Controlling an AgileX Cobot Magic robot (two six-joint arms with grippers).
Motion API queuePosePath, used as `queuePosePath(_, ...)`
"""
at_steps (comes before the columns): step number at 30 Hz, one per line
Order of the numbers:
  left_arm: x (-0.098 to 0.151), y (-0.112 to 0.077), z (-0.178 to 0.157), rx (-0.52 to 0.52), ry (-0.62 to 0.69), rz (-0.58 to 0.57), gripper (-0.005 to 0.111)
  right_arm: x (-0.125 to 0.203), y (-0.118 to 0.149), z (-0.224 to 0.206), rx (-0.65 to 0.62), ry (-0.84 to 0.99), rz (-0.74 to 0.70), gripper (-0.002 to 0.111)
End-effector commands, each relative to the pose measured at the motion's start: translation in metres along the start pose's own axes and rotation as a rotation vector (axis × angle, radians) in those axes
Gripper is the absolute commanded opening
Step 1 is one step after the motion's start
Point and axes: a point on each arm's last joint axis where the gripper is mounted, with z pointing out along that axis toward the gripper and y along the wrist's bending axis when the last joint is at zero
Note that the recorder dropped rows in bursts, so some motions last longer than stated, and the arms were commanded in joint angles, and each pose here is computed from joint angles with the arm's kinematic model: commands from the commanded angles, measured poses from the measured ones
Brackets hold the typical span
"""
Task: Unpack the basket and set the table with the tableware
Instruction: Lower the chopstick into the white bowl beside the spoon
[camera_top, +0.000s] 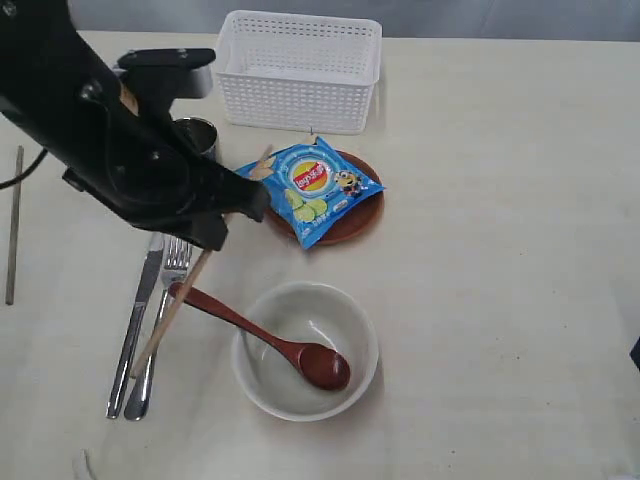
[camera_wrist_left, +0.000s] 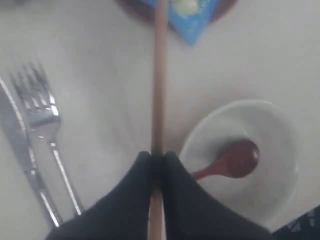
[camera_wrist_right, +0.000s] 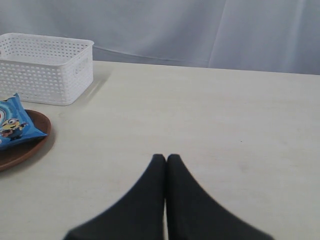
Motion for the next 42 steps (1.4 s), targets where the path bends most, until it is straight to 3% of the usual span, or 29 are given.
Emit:
queuePosePath(1, 0.008, -0.027, 0.002, 0.05, -0.004, -0.001, 0.0, 0.001, 0.0, 0.0, 0.002, -0.003, -0.002, 0.0)
queuePosePath(10, 0.018, -0.056, 0.015, 0.086, -0.021, 0.026, 0.0, 0.001, 0.0, 0.0, 0.002, -0.003, -0.002, 0.0)
queuePosePath(19, 0.047, -0.045, 0.044, 0.052, 0.013, -0.002, 0.0, 0.001, 0.0, 0.0, 0.002, -0.003, -0.002, 0.0)
queuePosePath(26, 0.044, -0.044, 0.053, 0.047, -0.003, -0.031, 0.0, 0.001, 0.0, 0.0, 0.002, -0.003, -0.002, 0.0)
queuePosePath(31, 0.041, -0.043, 0.065, 0.04, -0.012, 0.031, 0.0, 0.001, 0.0, 0.0, 0.002, -0.003, -0.002, 0.0)
queuePosePath(42, 0.038, -0.044, 0.065, 0.049, -0.049, 0.031, 0.0, 0.001, 0.0, 0.0, 0.002, -0.003, -0.002, 0.0)
